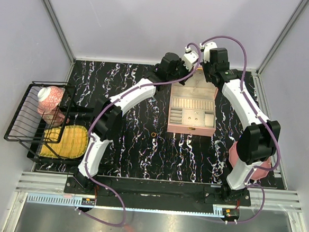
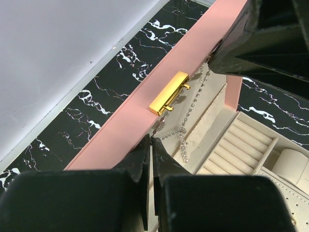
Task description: Organize the mixed jewelry
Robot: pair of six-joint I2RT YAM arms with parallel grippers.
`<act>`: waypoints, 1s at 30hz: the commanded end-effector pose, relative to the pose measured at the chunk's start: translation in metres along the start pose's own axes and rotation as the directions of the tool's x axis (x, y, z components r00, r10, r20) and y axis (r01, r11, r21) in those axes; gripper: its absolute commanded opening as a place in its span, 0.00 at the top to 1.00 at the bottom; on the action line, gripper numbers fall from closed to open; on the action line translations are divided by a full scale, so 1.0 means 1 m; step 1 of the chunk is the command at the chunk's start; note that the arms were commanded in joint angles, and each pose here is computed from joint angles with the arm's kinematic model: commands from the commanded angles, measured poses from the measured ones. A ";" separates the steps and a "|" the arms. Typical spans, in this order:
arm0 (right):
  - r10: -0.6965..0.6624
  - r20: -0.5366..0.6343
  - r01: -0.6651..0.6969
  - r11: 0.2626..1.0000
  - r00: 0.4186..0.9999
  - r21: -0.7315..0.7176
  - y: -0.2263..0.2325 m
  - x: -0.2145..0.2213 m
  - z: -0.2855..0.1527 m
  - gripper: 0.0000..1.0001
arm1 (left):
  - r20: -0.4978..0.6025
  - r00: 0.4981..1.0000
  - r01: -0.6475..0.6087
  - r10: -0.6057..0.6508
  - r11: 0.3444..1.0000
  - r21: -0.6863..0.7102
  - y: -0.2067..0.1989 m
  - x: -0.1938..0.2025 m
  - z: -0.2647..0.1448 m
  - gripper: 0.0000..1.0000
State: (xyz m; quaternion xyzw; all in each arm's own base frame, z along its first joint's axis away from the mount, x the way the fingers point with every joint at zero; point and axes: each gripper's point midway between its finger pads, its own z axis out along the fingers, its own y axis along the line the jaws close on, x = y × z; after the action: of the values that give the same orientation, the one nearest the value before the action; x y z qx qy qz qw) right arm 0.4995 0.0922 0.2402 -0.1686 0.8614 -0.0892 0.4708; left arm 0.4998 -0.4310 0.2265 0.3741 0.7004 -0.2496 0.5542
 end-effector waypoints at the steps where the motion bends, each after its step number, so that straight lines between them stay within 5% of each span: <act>1: 0.037 0.053 -0.041 0.996 0.998 0.074 -0.017 -0.017 0.001 1.00 | 0.087 0.995 -0.045 0.051 0.996 -0.074 0.020 -0.030 0.000 1.00; 22: 0.037 0.014 -0.037 0.997 0.999 0.067 -0.011 0.001 0.011 0.99 | 0.103 0.993 -0.054 0.066 0.992 -0.110 0.028 -0.033 0.003 0.96; 30: 0.045 0.024 -0.046 0.997 0.999 0.061 -0.010 0.000 0.008 0.86 | 0.108 0.992 -0.057 0.069 0.993 -0.107 0.027 -0.035 0.002 0.86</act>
State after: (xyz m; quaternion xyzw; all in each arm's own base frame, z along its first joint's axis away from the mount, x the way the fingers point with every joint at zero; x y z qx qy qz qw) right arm 0.5030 0.0910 0.2270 -0.1579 0.8654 -0.0929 0.4663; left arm 0.5061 -0.4313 0.2256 0.3751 0.6954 -0.2364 0.5655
